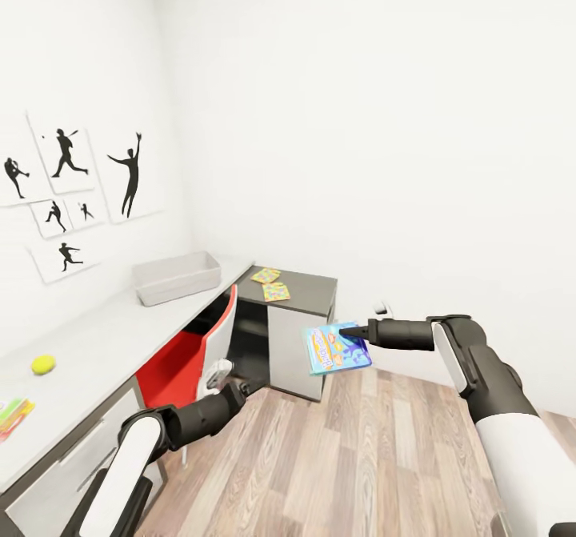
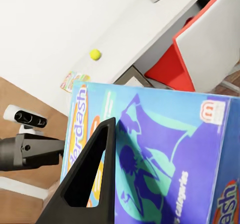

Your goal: Put all the toys in the child's room - the three board games (two on the bed and one on the table), the two jigsaw puzzles on the table, and the tennis ball on the table - inside the toy box on the table in the child's room.

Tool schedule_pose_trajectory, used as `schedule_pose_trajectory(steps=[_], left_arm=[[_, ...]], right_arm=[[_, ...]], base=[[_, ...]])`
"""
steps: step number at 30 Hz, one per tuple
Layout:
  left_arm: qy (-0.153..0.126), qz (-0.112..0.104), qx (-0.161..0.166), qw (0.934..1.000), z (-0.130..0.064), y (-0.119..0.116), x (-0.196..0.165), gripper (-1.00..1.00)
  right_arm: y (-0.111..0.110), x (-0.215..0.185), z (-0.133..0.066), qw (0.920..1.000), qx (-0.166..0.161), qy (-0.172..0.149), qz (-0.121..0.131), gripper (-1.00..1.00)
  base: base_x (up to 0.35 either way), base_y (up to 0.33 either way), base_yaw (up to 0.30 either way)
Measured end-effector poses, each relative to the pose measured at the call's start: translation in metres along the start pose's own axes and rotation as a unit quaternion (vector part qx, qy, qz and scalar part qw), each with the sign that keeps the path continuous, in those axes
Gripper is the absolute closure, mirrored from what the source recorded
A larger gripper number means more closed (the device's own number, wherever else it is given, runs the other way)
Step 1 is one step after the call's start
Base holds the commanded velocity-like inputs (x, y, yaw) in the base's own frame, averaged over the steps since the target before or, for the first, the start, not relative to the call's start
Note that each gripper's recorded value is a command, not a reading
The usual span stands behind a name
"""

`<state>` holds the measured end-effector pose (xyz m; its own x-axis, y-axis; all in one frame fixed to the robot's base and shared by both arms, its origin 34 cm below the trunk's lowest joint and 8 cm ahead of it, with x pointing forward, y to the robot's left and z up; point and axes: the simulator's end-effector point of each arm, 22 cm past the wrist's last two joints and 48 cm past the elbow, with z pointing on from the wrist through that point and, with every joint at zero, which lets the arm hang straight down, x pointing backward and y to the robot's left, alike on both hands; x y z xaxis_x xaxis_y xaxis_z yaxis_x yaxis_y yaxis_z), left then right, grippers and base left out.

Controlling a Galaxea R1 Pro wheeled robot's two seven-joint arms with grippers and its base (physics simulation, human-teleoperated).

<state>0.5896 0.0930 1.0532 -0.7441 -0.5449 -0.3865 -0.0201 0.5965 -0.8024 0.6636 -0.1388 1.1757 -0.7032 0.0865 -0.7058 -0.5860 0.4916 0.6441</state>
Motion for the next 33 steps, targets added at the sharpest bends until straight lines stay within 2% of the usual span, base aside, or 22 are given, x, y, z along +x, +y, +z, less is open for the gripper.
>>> schedule_pose_trajectory(steps=[21,27,33], left_arm=[[0.003,0.001,0.0,1.0,0.002,-0.001,0.002,-1.0],[0.005,0.004,-0.001,1.0,0.002,0.0,0.005,-1.0],[0.0,0.022,-0.028,0.9994,0.002,0.014,0.007,-1.0]], right_arm=[[-0.002,0.002,0.001,1.0,0.002,0.002,0.0,1.0],[-0.001,0.002,0.0,1.0,0.0,0.001,0.001,1.0],[-0.001,0.002,0.0,1.0,0.0,0.002,0.001,1.0]], base=[[0.0,0.0,0.282],[0.029,0.0,0.114],[0.199,0.0,0.039]])
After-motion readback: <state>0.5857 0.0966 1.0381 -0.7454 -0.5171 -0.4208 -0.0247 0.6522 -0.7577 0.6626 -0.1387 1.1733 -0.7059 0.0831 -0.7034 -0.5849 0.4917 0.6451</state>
